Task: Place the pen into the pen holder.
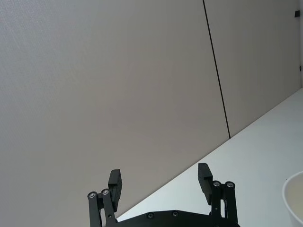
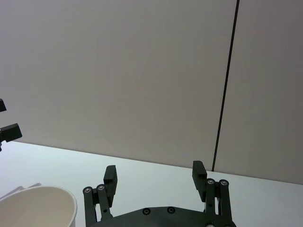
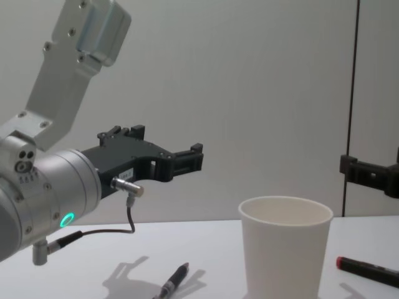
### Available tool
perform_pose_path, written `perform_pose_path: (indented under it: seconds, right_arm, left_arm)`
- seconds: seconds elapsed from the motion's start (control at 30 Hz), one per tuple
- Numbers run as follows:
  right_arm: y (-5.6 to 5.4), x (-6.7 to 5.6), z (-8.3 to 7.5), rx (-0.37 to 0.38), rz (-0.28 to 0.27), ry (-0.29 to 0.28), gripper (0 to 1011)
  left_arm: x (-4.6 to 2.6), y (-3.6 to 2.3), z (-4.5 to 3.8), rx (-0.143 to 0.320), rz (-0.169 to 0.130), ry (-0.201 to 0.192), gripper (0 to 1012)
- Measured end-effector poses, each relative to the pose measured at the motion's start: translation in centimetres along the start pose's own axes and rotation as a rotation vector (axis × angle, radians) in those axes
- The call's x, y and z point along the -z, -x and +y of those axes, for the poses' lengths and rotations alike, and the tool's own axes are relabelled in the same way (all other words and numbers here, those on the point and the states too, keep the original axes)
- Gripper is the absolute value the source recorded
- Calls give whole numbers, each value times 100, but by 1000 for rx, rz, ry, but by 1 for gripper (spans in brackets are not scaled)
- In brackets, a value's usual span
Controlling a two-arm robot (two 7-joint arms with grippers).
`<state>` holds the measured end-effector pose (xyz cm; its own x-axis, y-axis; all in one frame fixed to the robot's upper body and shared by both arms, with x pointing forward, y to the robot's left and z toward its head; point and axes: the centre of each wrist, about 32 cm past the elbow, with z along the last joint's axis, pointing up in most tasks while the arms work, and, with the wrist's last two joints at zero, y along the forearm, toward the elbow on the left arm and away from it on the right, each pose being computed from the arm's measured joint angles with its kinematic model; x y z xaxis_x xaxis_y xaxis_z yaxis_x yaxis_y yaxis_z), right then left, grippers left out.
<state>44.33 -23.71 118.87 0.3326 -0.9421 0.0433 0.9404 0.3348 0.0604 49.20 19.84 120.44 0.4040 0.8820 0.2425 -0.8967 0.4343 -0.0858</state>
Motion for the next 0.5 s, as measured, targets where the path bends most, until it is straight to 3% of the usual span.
perform_pose_path:
  seconds: [0.5]
  right_arm:
    - [0, 0, 0, 0, 0, 0, 1002]
  left_arm:
    - [0, 0, 0, 0, 0, 0, 1001]
